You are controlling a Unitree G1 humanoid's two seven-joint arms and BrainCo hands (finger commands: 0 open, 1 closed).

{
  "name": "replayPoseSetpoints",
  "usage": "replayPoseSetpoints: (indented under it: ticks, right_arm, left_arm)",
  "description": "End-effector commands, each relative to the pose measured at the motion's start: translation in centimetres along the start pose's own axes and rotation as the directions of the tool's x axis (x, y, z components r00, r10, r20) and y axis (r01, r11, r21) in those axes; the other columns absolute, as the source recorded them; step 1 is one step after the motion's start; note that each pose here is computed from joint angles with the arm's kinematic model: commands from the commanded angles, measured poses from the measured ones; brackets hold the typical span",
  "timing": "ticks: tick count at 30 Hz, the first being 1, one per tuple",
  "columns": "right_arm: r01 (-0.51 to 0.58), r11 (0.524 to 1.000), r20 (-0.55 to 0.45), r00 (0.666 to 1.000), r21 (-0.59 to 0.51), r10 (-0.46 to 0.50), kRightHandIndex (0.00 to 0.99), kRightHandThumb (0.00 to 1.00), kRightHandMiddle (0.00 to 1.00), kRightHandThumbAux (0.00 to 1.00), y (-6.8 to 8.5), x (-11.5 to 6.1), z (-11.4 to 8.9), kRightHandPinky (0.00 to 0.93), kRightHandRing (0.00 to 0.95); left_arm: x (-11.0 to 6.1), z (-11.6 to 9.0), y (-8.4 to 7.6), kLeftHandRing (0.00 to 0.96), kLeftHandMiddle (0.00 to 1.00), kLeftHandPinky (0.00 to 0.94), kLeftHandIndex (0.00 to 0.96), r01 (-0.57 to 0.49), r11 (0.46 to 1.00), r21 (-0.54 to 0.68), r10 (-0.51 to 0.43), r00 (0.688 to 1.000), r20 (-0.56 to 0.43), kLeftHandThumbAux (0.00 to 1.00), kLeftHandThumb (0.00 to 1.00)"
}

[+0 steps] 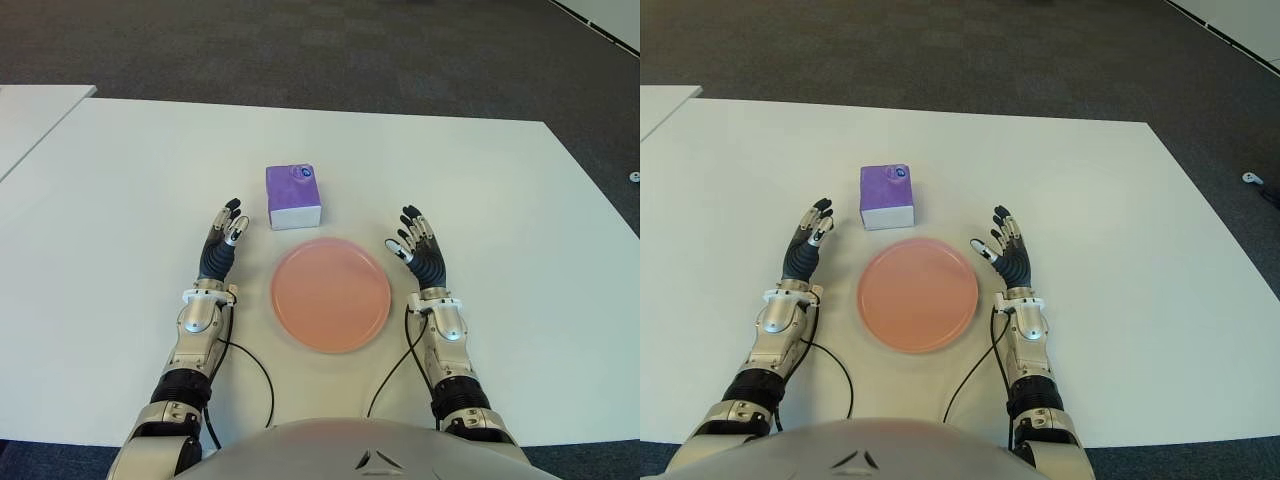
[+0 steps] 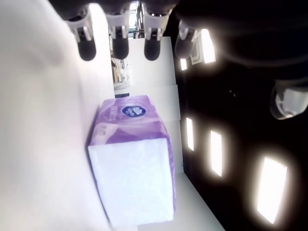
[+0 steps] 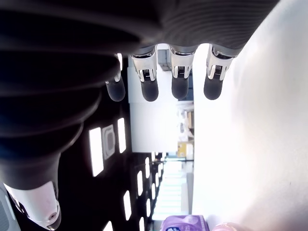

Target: Put the tissue paper into the plate.

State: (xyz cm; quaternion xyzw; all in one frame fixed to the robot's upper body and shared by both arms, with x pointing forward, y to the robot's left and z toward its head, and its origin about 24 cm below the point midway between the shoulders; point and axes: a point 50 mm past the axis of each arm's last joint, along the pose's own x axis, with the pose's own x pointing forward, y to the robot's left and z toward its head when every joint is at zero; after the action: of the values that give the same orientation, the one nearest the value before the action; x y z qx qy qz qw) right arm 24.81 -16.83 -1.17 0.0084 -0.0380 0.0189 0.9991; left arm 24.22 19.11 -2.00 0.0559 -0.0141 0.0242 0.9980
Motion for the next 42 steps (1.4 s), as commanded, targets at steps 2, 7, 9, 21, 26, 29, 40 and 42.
replayPoseSetpoints:
  ticks: [2,7,9,21,26,29,40,42]
  right_arm:
    - [0.043,0.998,-0.286,0.958,0.048,-0.028,0.000,0.009,0.000,0.676,0.2,-4.6,-5.2,0.000,0.000]
    - [0.028,0.999,-0.268,0.963,0.041,-0.016,0.000,0.010,0.000,0.670,0.1,-4.3,-5.1,0.000,0.000]
    - [0.024,0.999,-0.258,0.966,0.046,-0.011,0.000,0.007,0.000,0.667,0.1,-4.3,-5.1,0.000,0.000]
    - [-0.018,0.999,-0.237,0.971,0.033,0.025,0.000,0.000,0.000,0.666,0.1,-4.0,-5.2,0.000,0.000]
    - [-0.020,0.999,-0.233,0.972,0.046,0.030,0.000,0.000,0.000,0.661,0.2,-3.8,-5.3,0.000,0.000]
    - [-0.020,0.999,-0.239,0.971,0.042,0.029,0.000,0.000,0.000,0.654,0.1,-3.7,-5.4,0.000,0.000]
    - [-0.019,0.999,-0.247,0.969,0.040,0.029,0.000,0.000,0.000,0.632,0.1,-3.6,-5.7,0.000,0.000]
    - [-0.020,0.999,-0.247,0.969,0.040,0.029,0.000,0.000,0.000,0.632,0.2,-3.5,-5.7,0.000,0.000]
  left_arm:
    - [-0.6,-1.0,2.4,0.000,0.000,0.000,0.000,-0.036,0.994,0.107,0.047,0.994,-0.101,0.391,0.016]
    - [2.4,4.1,5.0,0.000,0.000,0.000,0.000,-0.058,0.968,0.243,0.043,0.997,0.067,0.443,0.095]
    - [3.4,5.5,5.5,0.000,0.000,0.000,0.000,-0.073,0.956,0.285,0.046,0.994,0.102,0.439,0.123]
    - [6.6,10.7,7.0,0.000,0.000,0.000,0.000,-0.211,0.804,0.556,0.035,0.950,0.311,0.328,0.241]
    - [8.2,13.3,5.6,0.000,0.000,0.000,0.000,-0.299,0.658,0.691,-0.046,0.900,0.433,0.284,0.255]
    - [9.4,14.3,4.8,0.000,0.000,0.000,0.000,-0.349,0.572,0.742,-0.086,0.874,0.478,0.258,0.262]
    - [11.4,14.0,2.2,0.000,0.000,0.000,0.000,-0.369,0.367,0.854,-0.231,0.853,0.468,0.174,0.286]
    - [11.5,13.8,2.0,0.000,0.000,0.000,0.000,-0.367,0.355,0.860,-0.240,0.853,0.463,0.170,0.285]
